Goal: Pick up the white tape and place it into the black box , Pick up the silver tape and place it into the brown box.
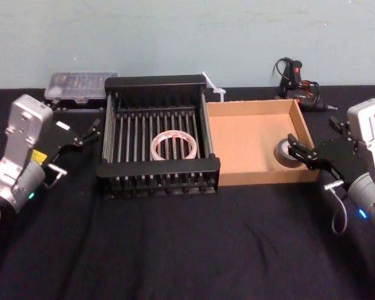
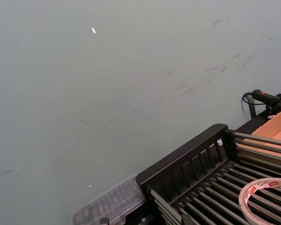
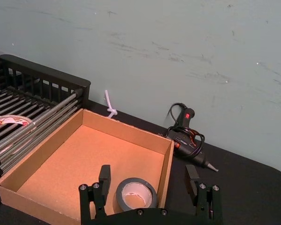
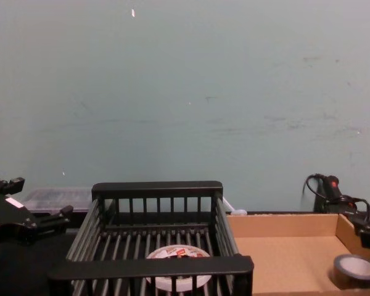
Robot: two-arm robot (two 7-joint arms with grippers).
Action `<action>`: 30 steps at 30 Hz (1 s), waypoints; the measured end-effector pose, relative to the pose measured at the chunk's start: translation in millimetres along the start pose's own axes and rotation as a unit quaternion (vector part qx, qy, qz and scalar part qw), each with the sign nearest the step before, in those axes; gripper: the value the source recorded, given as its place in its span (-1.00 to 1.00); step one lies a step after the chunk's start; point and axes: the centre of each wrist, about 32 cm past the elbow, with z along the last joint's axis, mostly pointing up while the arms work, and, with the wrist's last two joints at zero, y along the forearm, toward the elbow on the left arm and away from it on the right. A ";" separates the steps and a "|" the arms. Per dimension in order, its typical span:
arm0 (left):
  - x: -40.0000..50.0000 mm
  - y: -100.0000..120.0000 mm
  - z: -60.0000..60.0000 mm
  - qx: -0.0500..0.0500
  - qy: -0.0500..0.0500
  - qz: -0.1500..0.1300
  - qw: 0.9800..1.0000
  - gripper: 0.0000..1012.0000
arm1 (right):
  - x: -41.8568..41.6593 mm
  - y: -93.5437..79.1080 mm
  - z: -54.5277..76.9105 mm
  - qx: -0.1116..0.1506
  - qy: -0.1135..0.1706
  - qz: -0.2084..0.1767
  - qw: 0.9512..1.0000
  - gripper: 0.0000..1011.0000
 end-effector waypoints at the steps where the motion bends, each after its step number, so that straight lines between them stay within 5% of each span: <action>1: 0.0 0.0 0.0 0.000 0.000 0.000 1.000 0.98 | 0.0 0.0 0.0 0.000 0.000 0.000 1.000 0.98; 30: 0.0 0.0 0.0 0.000 0.000 0.000 1.000 0.98 | 0.0 0.2 0.2 0.000 0.000 0.000 1.000 0.98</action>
